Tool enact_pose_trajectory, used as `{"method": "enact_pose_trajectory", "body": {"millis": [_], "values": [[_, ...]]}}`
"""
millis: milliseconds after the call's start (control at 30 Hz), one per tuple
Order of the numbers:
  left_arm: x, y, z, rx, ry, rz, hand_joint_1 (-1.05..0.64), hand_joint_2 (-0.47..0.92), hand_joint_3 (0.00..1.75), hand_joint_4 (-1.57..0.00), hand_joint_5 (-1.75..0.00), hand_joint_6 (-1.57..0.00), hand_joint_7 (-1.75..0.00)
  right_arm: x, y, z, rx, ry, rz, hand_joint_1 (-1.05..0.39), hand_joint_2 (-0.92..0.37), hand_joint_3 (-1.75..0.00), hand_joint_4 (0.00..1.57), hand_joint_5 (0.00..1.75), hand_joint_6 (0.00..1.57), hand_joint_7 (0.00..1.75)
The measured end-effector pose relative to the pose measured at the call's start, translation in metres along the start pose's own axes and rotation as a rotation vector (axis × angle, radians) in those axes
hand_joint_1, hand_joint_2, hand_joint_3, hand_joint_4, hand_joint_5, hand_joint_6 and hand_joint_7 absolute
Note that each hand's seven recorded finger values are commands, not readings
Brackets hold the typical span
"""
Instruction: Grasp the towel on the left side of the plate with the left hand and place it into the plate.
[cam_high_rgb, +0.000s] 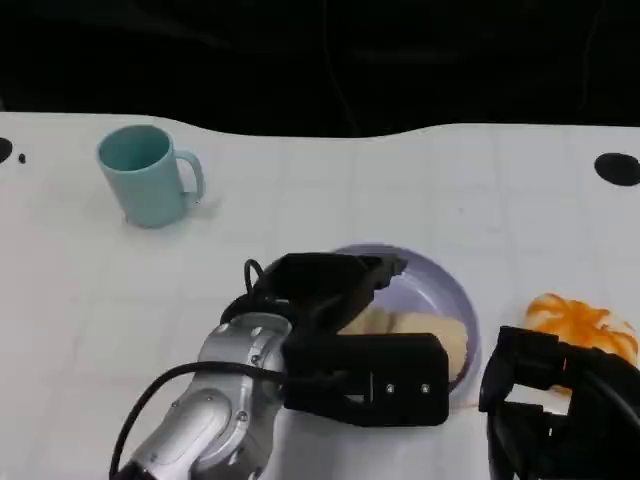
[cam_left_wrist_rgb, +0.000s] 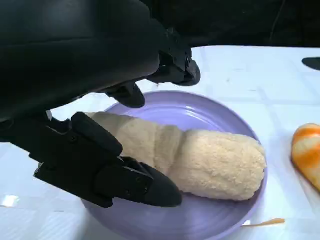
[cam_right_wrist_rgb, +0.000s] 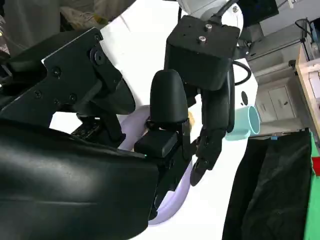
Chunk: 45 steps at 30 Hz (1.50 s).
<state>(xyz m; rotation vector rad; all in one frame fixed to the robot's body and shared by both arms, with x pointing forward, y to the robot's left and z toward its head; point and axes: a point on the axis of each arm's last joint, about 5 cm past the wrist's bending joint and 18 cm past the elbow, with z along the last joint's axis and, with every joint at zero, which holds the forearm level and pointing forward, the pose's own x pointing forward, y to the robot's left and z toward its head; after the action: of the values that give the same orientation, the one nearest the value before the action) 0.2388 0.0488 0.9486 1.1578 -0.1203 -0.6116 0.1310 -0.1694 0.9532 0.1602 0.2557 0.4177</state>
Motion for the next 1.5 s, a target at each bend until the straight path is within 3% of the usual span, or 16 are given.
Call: {"method": "enact_pose_trajectory", "body": {"millis": [333, 500, 633, 767, 867, 900, 1000, 1067, 1167, 1333, 1500], "values": [[-0.024, 0.033, -0.017, -0.16, -0.042, 0.037, -0.71, 0.92, 0.33, -0.25, -0.44, -0.27, -0.04, 0.001, 0.0024, 0.001, -0.002, 0.007, -0.01, 0.02, -0.51, -1.42, 0.83, 1.75, 0.69, 1.61], [-0.047, 0.046, -0.037, -0.411, -0.11, 0.025, -0.59, 0.92, 0.35, -0.42, -0.56, -0.4, -0.1, 0.002, 0.0035, 0.002, -0.003, 0.007, -0.012, 0.01, -0.49, -1.42, 0.82, 1.75, 0.69, 1.61], [-0.069, 0.052, -0.053, -0.566, -0.173, 0.098, -0.38, 0.92, 0.3, -0.59, -0.65, -0.59, -0.16, 0.002, 0.0039, 0.002, -0.003, 0.009, -0.013, 0.01, -0.49, -1.42, 0.82, 1.75, 0.69, 1.61], [-0.085, 0.04, -0.067, -0.75, -0.235, 0.193, -0.22, 0.92, 0.32, -0.79, -0.8, -0.87, -0.25, 0.001, 0.0046, 0.003, -0.005, 0.008, -0.012, 0.01, -0.49, -1.42, 0.82, 1.75, 0.7, 1.61], [-0.099, 0.03, -0.073, -0.907, -0.272, 0.285, -0.16, 0.71, 0.8, -0.87, -0.96, -1.07, -0.28, 0.001, 0.0052, 0.003, -0.007, 0.008, -0.009, 0.02, -0.49, -1.43, 0.82, 1.75, 0.7, 1.61], [-0.104, 0.027, -0.074, -0.959, -0.28, 0.313, -0.16, 0.69, 0.89, -0.84, -1.09, -1.07, -0.38, 0.001, 0.0054, 0.004, -0.007, 0.008, -0.007, 0.02, -0.49, -1.43, 0.82, 1.75, 0.7, 1.62], [-0.121, 0.019, -0.077, -1.081, -0.275, 0.36, -0.21, 0.7, 0.81, -0.81, -1.27, -0.99, -0.67, 0.002, 0.0059, 0.003, -0.007, 0.009, -0.004, 0.03, -0.49, -1.44, 0.82, 1.75, 0.7, 1.62], [-0.132, 0.013, -0.078, -1.162, -0.228, 0.391, -0.23, 0.73, 0.76, -0.78, -1.42, -0.9, -0.89, 0.002, 0.0065, 0.003, -0.008, 0.01, 0.001, 0.02, -0.48, -1.45, 0.84, 1.75, 0.7, 1.62], [-0.144, 0.005, -0.079, -1.249, -0.167, 0.416, -0.22, 0.7, 0.82, -0.75, -1.52, -0.82, -1.09, 0.003, 0.0072, 0.003, -0.008, 0.012, 0.006, 0.02, -0.47, -1.45, 0.84, 1.75, 0.7, 1.62], [-0.164, -0.003, -0.076, -1.365, -0.07, 0.418, -0.17, 0.7, 0.91, -0.72, -1.58, -0.74, -1.23, 0.003, 0.0068, 0.002, -0.006, 0.011, 0.005, 0.02, -0.48, -1.44, 0.84, 1.75, 0.7, 1.61], [-0.174, -0.011, -0.075, -1.462, -0.036, 0.368, -0.18, 0.71, 0.88, -0.73, -1.65, -0.7, -1.38, 0.003, 0.0049, 0.002, -0.005, 0.012, 0.002, 0.02, -0.49, -1.44, 0.83, 1.75, 0.69, 1.61]]}}
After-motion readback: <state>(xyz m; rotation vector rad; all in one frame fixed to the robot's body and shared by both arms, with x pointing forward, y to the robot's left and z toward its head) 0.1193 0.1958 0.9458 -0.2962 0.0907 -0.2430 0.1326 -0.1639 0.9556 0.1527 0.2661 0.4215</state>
